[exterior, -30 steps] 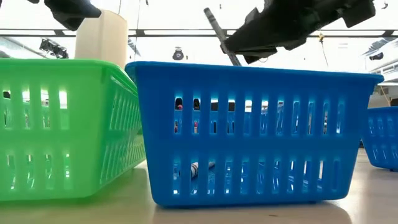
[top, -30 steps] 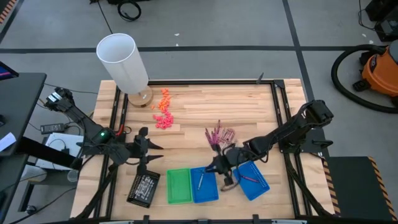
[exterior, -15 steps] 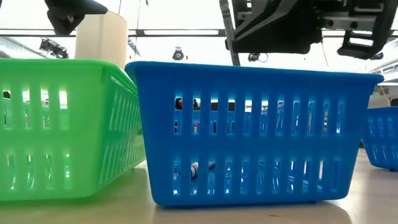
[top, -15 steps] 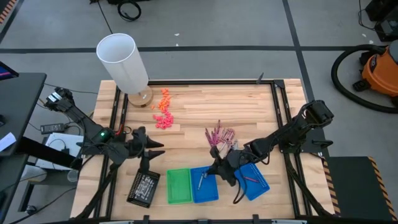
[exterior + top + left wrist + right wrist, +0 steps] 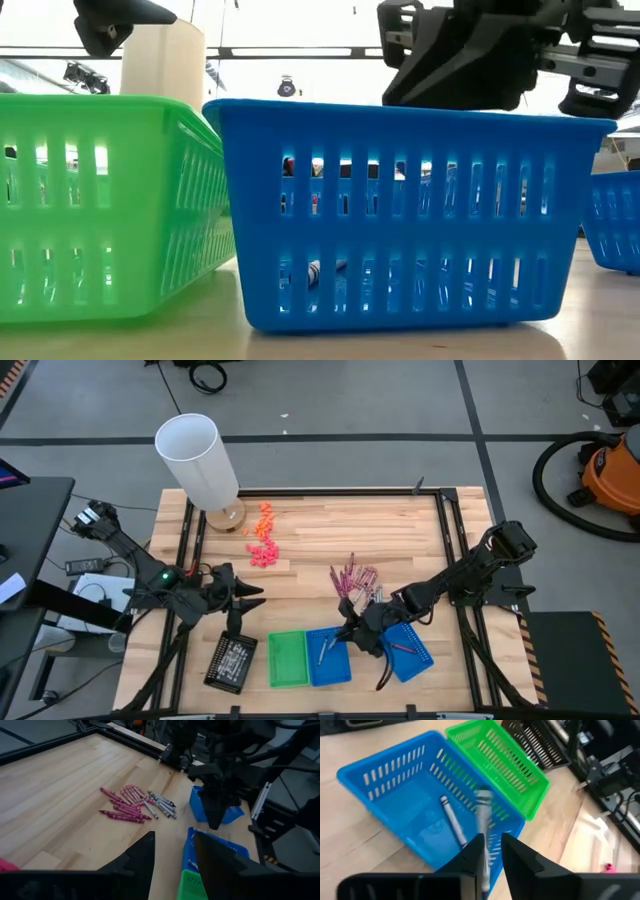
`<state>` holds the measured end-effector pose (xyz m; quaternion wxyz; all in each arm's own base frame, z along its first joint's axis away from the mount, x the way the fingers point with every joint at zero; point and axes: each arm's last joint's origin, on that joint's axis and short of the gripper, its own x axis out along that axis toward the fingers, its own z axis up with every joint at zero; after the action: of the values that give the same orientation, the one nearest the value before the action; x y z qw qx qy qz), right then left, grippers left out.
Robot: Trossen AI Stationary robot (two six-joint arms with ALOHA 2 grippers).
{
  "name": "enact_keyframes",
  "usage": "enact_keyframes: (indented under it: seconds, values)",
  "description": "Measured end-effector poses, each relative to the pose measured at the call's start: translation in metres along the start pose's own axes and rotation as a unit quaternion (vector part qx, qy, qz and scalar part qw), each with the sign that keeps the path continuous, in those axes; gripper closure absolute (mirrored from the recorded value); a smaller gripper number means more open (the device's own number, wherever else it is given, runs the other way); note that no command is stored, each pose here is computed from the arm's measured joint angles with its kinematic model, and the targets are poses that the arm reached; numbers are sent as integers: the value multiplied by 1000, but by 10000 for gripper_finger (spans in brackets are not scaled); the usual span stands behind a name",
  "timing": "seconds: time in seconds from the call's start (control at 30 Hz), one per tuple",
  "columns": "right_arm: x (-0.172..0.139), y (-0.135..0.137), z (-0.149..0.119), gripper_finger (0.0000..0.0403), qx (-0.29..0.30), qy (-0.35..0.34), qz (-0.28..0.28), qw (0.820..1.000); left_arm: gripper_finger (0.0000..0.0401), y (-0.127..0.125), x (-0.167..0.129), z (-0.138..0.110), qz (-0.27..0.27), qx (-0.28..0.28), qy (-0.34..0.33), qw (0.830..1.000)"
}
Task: Sort crayons
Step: Put the black crayon into the left blue bin
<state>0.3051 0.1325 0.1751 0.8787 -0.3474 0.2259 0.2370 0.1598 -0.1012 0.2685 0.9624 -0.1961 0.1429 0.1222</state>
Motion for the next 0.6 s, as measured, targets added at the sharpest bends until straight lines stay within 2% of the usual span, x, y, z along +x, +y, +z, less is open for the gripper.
enact_keyframes:
  seconds: [0.13, 0.27, 0.33, 0.4, 0.5, 0.6]
  values:
    - [0, 1, -1, 304, -10, 0, 8, 1000, 254, -1, 4, -2, 12, 22, -3, 1000]
    - [0, -2, -2, 294, -58, 14, -12, 998, 254, -3, 16, 0, 21, 53, -15, 998]
    - [-1, -5, -3, 293, -91, 17, -17, 996, 254, -6, 21, 4, 2, 75, -22, 997]
    - [0, -10, -7, 294, -113, 26, -23, 993, 254, -10, 27, 7, -39, 103, -19, 994]
    - [0, -21, -16, 295, -112, 46, -38, 992, 254, -15, 31, 11, -98, 126, -25, 987]
    - [0, -30, -27, 295, -97, 70, -37, 992, 254, -18, 31, 14, -116, 140, -36, 983]
